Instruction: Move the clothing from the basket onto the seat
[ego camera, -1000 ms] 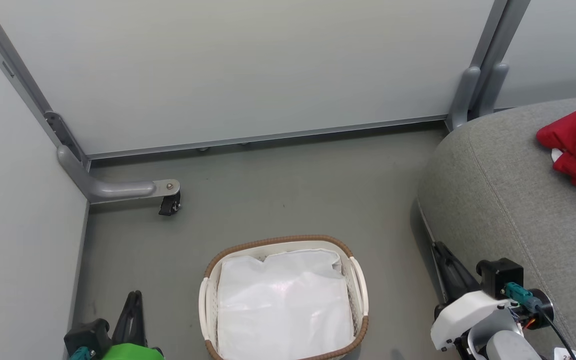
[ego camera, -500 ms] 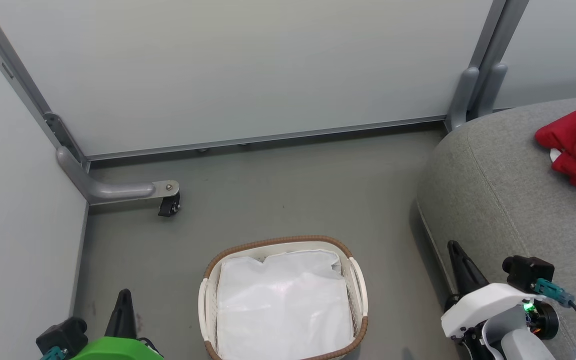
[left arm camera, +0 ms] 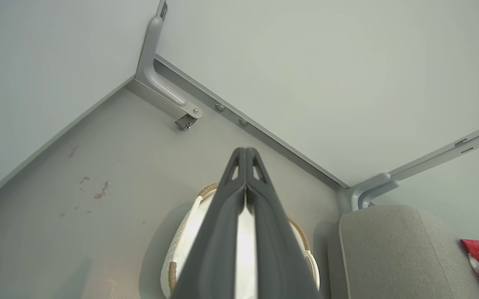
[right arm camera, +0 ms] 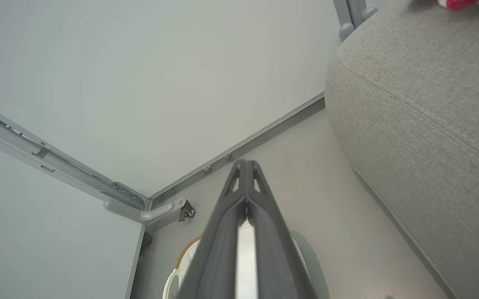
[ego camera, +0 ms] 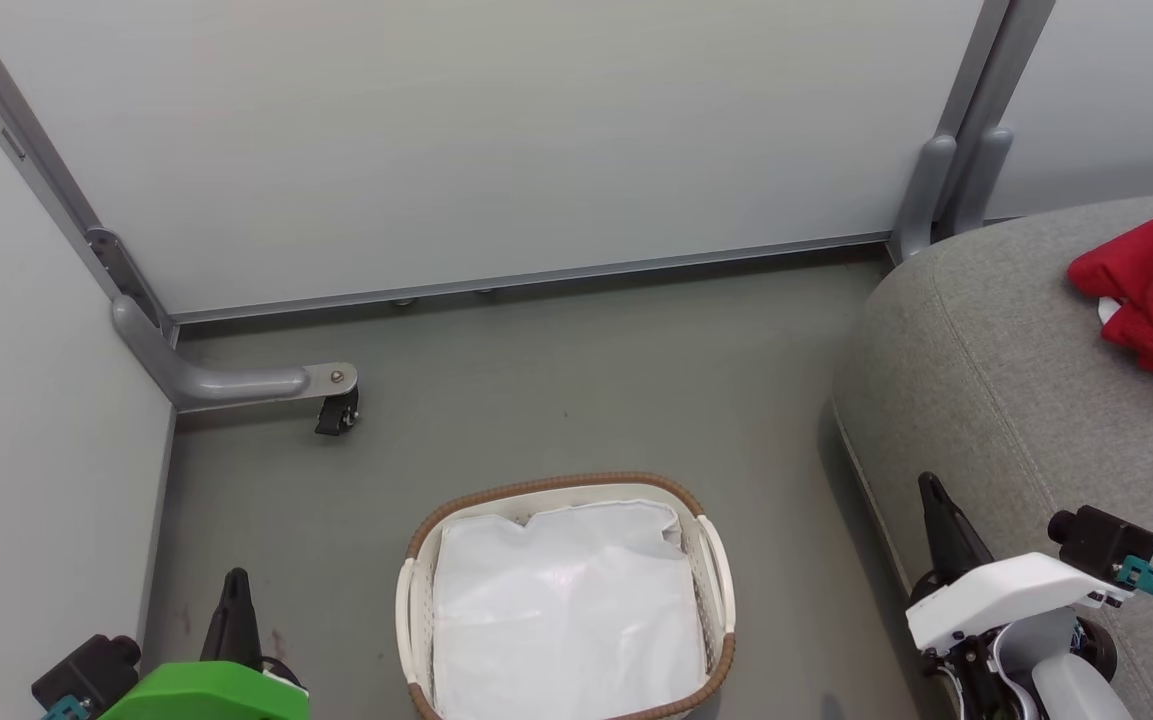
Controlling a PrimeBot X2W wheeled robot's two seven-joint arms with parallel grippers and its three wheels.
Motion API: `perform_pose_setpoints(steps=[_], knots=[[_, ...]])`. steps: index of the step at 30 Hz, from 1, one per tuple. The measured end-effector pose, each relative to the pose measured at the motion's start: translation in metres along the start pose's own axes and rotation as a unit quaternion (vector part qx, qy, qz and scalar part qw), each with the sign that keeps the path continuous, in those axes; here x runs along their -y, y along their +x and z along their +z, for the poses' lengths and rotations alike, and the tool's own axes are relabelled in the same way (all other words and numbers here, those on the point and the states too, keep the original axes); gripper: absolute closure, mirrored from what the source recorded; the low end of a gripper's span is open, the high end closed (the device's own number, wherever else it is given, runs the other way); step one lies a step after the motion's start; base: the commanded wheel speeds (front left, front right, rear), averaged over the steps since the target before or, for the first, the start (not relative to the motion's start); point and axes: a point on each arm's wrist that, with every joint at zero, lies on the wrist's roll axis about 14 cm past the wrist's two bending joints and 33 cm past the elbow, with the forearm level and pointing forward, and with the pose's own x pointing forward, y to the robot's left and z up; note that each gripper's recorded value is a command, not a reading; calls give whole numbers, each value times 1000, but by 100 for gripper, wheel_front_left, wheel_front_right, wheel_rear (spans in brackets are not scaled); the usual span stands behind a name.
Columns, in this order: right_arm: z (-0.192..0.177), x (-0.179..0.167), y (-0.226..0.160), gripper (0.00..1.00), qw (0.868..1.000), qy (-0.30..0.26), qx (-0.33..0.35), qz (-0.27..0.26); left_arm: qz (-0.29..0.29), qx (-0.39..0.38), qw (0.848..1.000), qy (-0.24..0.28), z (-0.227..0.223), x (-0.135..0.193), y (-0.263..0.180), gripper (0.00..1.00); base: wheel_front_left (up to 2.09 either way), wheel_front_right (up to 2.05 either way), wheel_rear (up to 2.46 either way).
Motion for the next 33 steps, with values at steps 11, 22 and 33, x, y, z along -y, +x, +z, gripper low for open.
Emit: perform_pose_setpoints(steps=[11,22,33], knots=[[6,5,-1,100,997,79,5,-11,-4,6,997,-72,9,6,4,100,0,0,0],[13,7,-2,100,989,147,11,-14,-12,12,991,-135,18,11,8,100,0,0,0],[19,8,-3,100,978,209,18,-13,-21,14,981,-192,24,16,10,100,0,0,0]])
